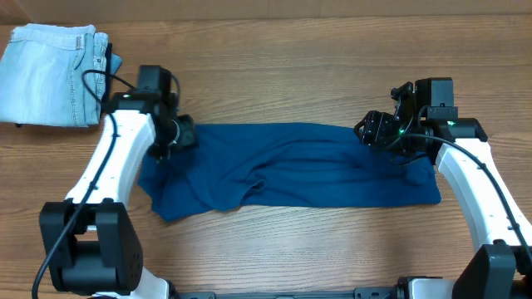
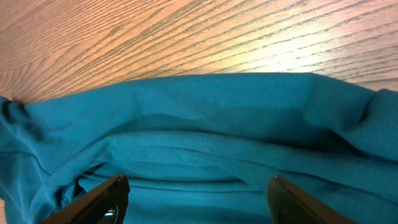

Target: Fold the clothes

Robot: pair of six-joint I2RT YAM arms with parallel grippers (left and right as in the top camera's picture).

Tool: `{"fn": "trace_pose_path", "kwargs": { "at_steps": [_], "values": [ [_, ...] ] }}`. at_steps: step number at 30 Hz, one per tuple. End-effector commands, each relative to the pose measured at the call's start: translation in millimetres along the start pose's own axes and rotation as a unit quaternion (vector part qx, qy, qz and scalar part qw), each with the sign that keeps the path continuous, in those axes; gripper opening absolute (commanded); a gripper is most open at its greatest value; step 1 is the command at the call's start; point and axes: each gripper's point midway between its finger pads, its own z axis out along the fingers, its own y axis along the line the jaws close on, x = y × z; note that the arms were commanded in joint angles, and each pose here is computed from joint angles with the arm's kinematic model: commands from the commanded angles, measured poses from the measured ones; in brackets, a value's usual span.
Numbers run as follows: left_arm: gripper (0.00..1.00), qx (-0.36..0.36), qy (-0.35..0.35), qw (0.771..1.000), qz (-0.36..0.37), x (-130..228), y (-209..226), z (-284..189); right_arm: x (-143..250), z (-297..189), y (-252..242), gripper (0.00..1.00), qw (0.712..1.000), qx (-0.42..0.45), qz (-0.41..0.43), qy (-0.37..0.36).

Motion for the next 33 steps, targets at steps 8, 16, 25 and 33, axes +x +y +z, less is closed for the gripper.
{"fn": "trace_pose_path", "kwargs": {
  "at_steps": [8,16,25,33],
  "values": [
    [0.62,0.029,-0.032,0.998,-0.044,-26,20,-1,-6,-2,0,0.75,1.0,0.004,0.001,-0.007],
    [0.6,0.014,-0.008,0.999,-0.04,-8,30,23,-5,-2,0,0.75,1.0,0.004,0.001,-0.006],
    [0.51,0.05,-0.005,0.998,-0.037,-16,18,57,-1,-2,-1,0.75,1.0,0.006,0.004,0.002],
    [0.48,0.07,-0.021,0.997,-0.033,-26,11,53,-1,-2,-1,0.75,1.0,0.007,0.005,0.003]
  ]
}}
